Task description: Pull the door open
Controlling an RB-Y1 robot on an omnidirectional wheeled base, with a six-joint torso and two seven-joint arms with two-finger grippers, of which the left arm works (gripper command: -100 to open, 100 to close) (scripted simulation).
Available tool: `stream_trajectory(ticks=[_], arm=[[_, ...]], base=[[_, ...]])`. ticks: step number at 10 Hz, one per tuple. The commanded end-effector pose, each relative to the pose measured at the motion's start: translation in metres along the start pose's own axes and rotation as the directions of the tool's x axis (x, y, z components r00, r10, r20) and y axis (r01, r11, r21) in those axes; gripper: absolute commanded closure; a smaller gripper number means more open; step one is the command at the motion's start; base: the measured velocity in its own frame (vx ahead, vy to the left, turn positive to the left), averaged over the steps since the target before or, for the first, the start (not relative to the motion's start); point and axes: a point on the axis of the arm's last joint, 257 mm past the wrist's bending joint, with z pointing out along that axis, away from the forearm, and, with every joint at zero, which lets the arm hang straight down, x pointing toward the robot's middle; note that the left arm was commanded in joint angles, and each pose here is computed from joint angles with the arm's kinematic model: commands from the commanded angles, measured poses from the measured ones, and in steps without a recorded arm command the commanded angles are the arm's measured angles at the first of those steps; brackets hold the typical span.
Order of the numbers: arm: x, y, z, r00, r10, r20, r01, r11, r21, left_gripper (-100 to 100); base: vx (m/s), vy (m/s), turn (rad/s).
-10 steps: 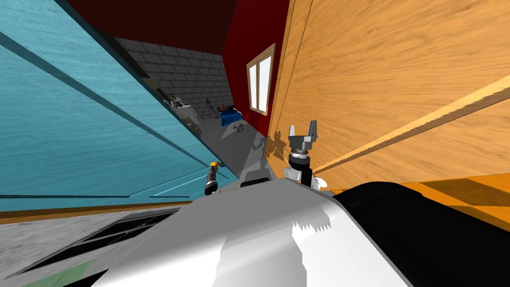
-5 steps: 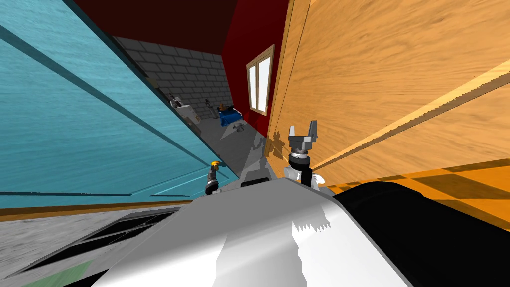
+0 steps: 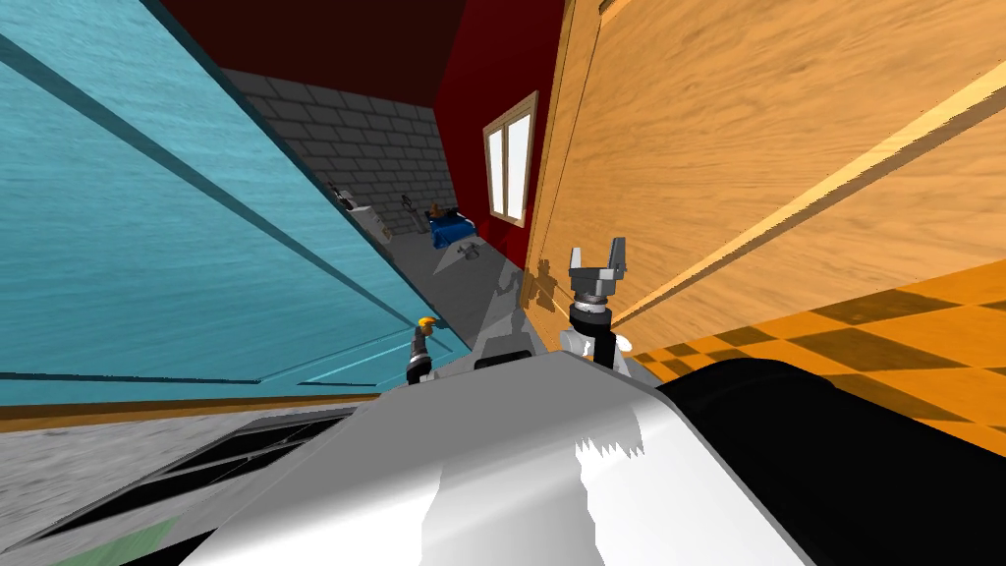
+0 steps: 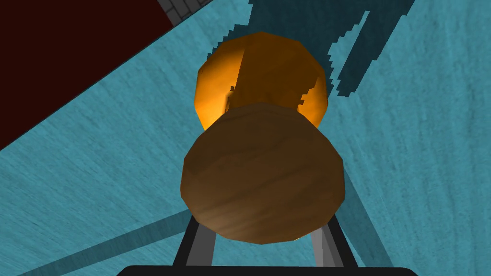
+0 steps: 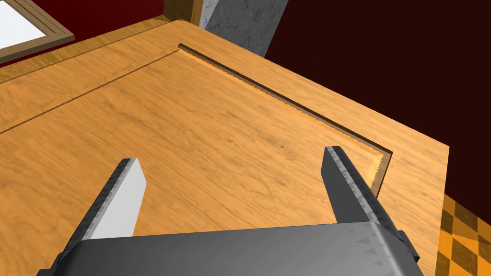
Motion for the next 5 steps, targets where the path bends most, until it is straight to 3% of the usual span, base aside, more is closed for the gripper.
stream_trajectory(ticks=[1,2,3,5], arm=[[0.0205,-0.0074,0.0024,0.9982,-0.056,-0.022,0.056,0.9984,0.008,100],[0.0205,-0.0074,0.0024,0.9982,-0.056,-0.022,0.056,0.9984,0.008,100],[0.0222,-0.0087,0.0038,0.9934,-0.113,-0.019,0.113,0.9936,0.007,100],[0.0222,-0.0087,0.0038,0.9934,-0.113,-0.019,0.113,0.9936,0.007,100]], base=[[-0.042,0.016,-0.032],[-0.018,-0.008,0.003],[-0.035,-0.002,-0.029],[-0.025,0.016,-0.018]])
